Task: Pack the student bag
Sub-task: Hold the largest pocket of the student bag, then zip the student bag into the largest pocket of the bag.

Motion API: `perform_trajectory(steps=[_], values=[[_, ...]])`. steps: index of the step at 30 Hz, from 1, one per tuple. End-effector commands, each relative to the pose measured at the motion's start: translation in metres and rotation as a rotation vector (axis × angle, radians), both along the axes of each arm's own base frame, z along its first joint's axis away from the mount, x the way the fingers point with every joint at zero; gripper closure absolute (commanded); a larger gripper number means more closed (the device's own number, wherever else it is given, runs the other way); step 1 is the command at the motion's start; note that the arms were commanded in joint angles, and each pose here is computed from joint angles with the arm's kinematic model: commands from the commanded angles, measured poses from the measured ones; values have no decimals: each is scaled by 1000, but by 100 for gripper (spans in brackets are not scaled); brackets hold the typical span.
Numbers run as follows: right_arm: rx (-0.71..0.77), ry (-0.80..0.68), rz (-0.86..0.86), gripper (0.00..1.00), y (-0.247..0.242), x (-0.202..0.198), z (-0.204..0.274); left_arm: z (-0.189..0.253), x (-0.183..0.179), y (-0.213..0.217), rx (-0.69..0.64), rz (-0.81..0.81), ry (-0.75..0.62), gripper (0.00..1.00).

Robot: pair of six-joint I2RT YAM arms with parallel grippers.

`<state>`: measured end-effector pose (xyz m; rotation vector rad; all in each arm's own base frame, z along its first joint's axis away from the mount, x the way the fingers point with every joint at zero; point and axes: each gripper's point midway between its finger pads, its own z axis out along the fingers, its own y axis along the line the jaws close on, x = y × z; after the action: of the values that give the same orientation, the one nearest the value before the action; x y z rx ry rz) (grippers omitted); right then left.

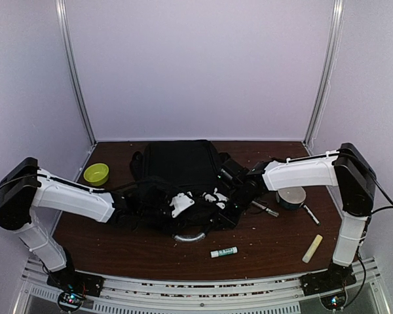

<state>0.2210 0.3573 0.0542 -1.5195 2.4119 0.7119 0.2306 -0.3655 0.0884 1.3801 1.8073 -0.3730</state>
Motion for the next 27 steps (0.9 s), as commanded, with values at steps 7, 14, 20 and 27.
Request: perform_trajectory(steps=[7,14,20,27], values=[[8,39,-42,100,-23,4,4,4,4,-13,51,-63,-35,88],[-13,45,-171,100,-57,41,0,7,-3,-2,47,-52,-21,100],[-66,6,-237,100,-73,73,-9,11,-12,7,43,-71,-19,100],[-92,-32,-283,100,-76,105,-11,15,-18,19,44,-68,-31,100]])
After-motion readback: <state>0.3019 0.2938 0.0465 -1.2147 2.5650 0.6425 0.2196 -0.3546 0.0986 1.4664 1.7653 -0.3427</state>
